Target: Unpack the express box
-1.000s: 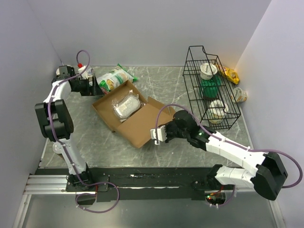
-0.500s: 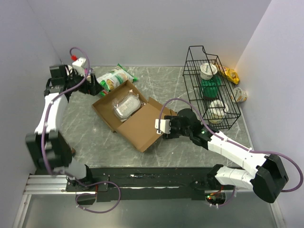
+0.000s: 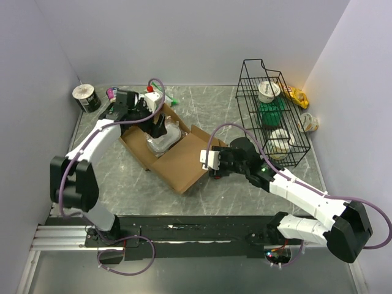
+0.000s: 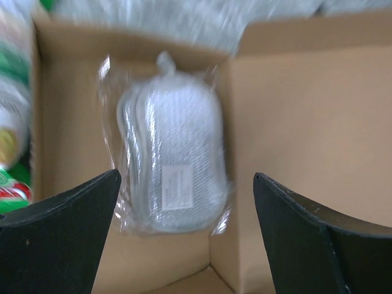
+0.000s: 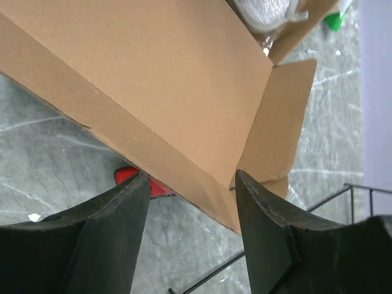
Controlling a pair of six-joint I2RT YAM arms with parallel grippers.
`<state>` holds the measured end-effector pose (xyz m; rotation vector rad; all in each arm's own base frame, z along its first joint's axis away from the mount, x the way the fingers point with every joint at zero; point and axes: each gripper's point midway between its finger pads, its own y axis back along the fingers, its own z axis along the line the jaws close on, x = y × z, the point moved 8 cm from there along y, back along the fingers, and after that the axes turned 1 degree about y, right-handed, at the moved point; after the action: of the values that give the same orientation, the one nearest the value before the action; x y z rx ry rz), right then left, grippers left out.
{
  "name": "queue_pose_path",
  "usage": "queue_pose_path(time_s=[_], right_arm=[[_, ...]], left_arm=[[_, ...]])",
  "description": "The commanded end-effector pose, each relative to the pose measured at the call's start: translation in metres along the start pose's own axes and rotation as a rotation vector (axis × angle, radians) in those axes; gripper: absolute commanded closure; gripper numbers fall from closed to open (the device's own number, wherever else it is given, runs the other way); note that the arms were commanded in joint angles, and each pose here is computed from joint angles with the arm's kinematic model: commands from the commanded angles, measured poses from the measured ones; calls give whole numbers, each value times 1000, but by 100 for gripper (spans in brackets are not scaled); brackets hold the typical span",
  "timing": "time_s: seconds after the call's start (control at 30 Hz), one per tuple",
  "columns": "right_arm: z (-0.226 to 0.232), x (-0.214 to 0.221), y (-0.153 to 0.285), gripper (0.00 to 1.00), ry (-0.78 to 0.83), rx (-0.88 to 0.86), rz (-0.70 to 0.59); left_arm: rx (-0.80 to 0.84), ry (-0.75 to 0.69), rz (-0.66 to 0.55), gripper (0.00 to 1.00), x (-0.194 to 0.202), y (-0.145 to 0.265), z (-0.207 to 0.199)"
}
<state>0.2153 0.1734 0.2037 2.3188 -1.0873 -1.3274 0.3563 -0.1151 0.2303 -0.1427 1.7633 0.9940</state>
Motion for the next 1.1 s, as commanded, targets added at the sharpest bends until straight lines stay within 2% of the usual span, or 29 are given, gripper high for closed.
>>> queue_pose_path(time_s=[0.0,0.07,0.1,0.17,0.2,0.23,0.4,0.67,0.8,1.07], right_arm=[[-5,-5,-6,38,103,-5,-60],[-6,-3,-11,49,182,2,-67],[-7,-1,-12,63,206,7,-63],[-11,-2,-14,80,287,30,-72],[-14,-4,-12,96,310,56,-82],[-17,-3,-10,100,355,78,-82],[-25,0,11,100,466,165,-131],[-20,-2,44,100,562,242,-223],[-7,-3,56,100,562,204,-256],[10,9,63,100,549,178,-227]], left_arm=[[-43,-24,79,5,1,-11,17],[-38,-23,100,5,1,-16,20],[-38,-17,119,5,5,-21,24],[-54,-21,131,5,6,-25,28],[-47,-14,156,5,12,-31,30],[-37,-13,157,5,9,-32,31],[32,59,217,6,18,-45,27],[26,62,249,5,27,-56,11],[82,58,250,5,27,-66,4],[198,60,302,4,41,-96,-12]])
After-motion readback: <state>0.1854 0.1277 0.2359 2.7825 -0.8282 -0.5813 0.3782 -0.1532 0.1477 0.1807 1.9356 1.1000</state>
